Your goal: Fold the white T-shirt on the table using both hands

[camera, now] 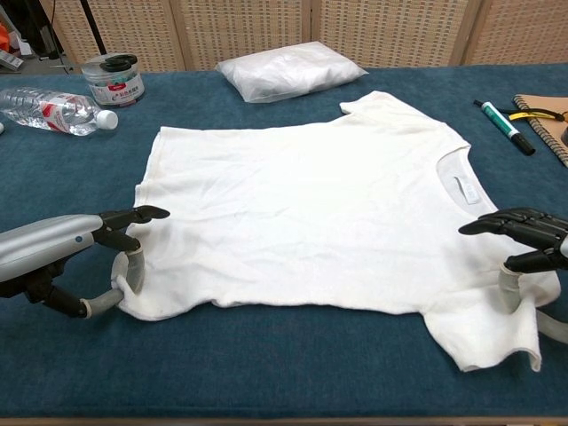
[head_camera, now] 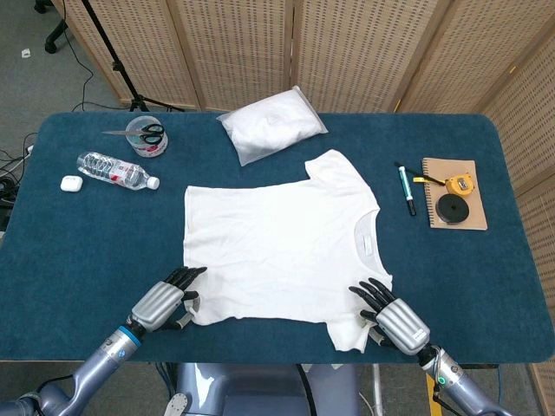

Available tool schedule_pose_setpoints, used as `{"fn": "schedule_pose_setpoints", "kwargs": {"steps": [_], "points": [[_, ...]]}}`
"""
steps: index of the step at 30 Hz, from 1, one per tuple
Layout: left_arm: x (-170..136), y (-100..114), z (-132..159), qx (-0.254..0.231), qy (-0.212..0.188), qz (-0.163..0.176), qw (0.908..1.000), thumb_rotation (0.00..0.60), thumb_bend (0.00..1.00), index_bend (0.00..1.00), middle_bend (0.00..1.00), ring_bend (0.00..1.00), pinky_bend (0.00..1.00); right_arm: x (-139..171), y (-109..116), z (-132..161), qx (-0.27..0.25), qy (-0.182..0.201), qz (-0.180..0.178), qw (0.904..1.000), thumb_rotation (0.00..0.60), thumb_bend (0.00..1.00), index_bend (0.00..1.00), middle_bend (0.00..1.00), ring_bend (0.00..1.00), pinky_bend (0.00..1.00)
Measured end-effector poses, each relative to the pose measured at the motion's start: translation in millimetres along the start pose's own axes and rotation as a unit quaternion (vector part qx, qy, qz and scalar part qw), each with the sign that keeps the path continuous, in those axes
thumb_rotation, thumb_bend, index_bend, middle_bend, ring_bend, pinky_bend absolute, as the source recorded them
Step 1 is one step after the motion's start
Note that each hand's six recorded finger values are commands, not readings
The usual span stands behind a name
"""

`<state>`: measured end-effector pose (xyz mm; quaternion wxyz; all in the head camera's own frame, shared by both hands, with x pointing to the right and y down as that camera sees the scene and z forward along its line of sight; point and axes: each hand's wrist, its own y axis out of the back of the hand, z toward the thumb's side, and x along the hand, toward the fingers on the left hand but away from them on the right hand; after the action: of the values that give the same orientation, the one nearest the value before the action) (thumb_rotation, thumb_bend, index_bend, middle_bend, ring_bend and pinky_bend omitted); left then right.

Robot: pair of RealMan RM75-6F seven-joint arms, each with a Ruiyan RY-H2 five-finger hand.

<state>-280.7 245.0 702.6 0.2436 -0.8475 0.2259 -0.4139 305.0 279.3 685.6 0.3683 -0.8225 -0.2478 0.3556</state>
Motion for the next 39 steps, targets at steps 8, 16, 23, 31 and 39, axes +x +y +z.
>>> {"fn": "schedule_pose_setpoints", "kwargs": {"steps": [8, 16, 23, 31, 39], "points": [[1.7, -0.1, -0.3, -0.008, 0.007, -0.005, 0.9999, 0.600, 0.61, 0.72, 0.00, 0.00, 0.00, 0.5, -0.3, 1.1, -0.001, 0.003, 0.002, 1.0000, 0.600, 0.57, 0.64, 0.11, 0.00, 0.00], [-8.0, 9.5, -0.1, -0.012, -0.004, -0.002, 0.9999, 0.600, 0.62, 0.74, 0.00, 0.00, 0.00, 1.1, 6.3, 6.9, -0.024, 0.013, -0.003, 0.9996, 0.600, 0.57, 0.66, 0.17, 0.00, 0.02], [-25.2, 23.4, 0.7, -0.007, -0.017, -0.005, 0.9998, 0.600, 0.63, 0.75, 0.00, 0.00, 0.00, -0.3, 11.9, 24.0, -0.059, 0.050, 0.018, 0.9968, 0.600, 0.57, 0.67, 0.18, 0.00, 0.04], [-47.3, 38.0, 10.2, -0.028, -0.017, -0.041, 0.9986, 0.600, 0.63, 0.75, 0.00, 0.00, 0.00, -1.5, 26.3, 53.8, -0.077, 0.103, 0.042, 0.9908, 0.600, 0.57, 0.67, 0.18, 0.00, 0.05], [-69.6, 44.5, 20.4, -0.044, -0.011, -0.087, 0.9952, 0.600, 0.63, 0.75, 0.00, 0.00, 0.00, 7.7, 38.0, 73.9, -0.088, 0.133, 0.080, 0.9839, 0.600, 0.60, 0.67, 0.18, 0.00, 0.05]]}}
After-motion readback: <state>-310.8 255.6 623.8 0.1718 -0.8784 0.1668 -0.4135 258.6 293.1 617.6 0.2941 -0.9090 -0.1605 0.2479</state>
